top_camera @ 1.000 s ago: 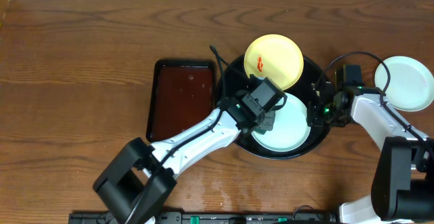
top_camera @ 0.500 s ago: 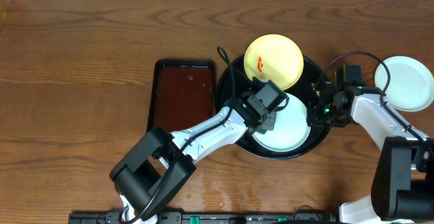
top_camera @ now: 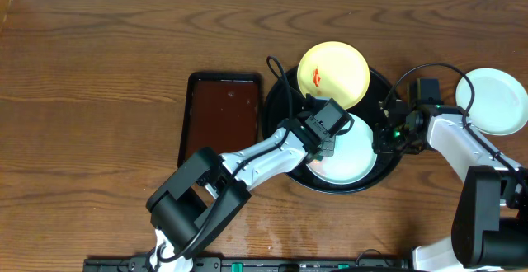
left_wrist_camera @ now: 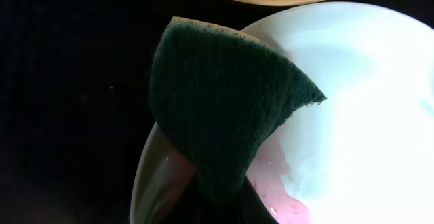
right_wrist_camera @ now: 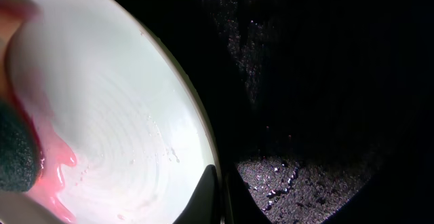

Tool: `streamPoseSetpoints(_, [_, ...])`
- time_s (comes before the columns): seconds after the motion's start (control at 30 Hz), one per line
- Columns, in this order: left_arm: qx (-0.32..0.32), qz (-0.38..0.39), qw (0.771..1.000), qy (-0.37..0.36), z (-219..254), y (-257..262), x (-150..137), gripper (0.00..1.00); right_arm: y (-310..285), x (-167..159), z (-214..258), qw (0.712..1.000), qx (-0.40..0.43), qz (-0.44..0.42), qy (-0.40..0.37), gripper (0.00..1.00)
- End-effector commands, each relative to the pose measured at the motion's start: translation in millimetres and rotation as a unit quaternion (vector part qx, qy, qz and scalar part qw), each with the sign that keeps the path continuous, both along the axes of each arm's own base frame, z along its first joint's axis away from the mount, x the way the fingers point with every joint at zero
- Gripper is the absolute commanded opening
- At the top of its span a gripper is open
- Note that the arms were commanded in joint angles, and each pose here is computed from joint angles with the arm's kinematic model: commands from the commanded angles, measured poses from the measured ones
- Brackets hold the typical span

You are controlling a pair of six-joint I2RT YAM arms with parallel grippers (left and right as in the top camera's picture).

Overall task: Clean dirty plates on tray and stack at the side
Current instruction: 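Scrub the red smear on the pale blue plate with the sponge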

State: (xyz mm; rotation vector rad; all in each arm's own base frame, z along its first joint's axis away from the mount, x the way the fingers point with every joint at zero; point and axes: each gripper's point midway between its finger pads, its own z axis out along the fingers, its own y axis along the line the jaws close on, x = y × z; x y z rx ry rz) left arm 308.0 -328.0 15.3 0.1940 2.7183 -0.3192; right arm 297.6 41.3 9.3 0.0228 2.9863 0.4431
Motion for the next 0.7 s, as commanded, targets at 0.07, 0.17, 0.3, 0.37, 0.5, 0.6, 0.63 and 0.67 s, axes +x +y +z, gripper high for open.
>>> streamPoseSetpoints(0.07, [-0.016, -0.024, 0.996, 0.083, -30, -6, -28, 0.08, -1, 6, 5, 1.0, -0.001, 0.005, -0.01, 0.01])
streamPoseSetpoints(0.17, [-0.039, -0.039, 0.992, 0.11, -29, -14, -38, 0.07, -1, 6, 5, 1.0, -0.001, 0.005, -0.01, 0.01])
streamPoseSetpoints(0.3, [-0.068, -0.058, 0.986, 0.139, -27, -25, -49, 0.08, -1, 6, 5, 1.0, -0.001, 0.005, -0.01, 0.01])
streamPoseSetpoints(0.37, [-0.087, -0.068, 0.982, 0.151, -24, -32, -54, 0.08, -1, 6, 5, 1.0, -0.001, 0.005, -0.01, 0.01])
streamPoseSetpoints(0.5, [-0.142, -0.098, 0.971, 0.164, -12, -53, -59, 0.08, -1, 6, 5, 1.0, -0.001, 0.005, -0.01, 0.01])
streamPoseSetpoints(0.6, [-0.193, -0.128, 0.958, 0.167, 2, -72, -62, 0.08, -1, 6, 5, 1.0, -0.001, 0.005, -0.011, 0.01])
streamPoseSetpoints(0.63, [-0.212, -0.138, 0.953, 0.166, 10, -78, -61, 0.08, -1, 6, 5, 1.0, -0.001, 0.005, -0.01, 0.01])
streamPoseSetpoints(0.67, [-0.224, -0.145, 0.95, 0.163, 16, -82, -59, 0.08, -1, 6, 5, 1.0, -0.001, 0.005, -0.011, 0.01])
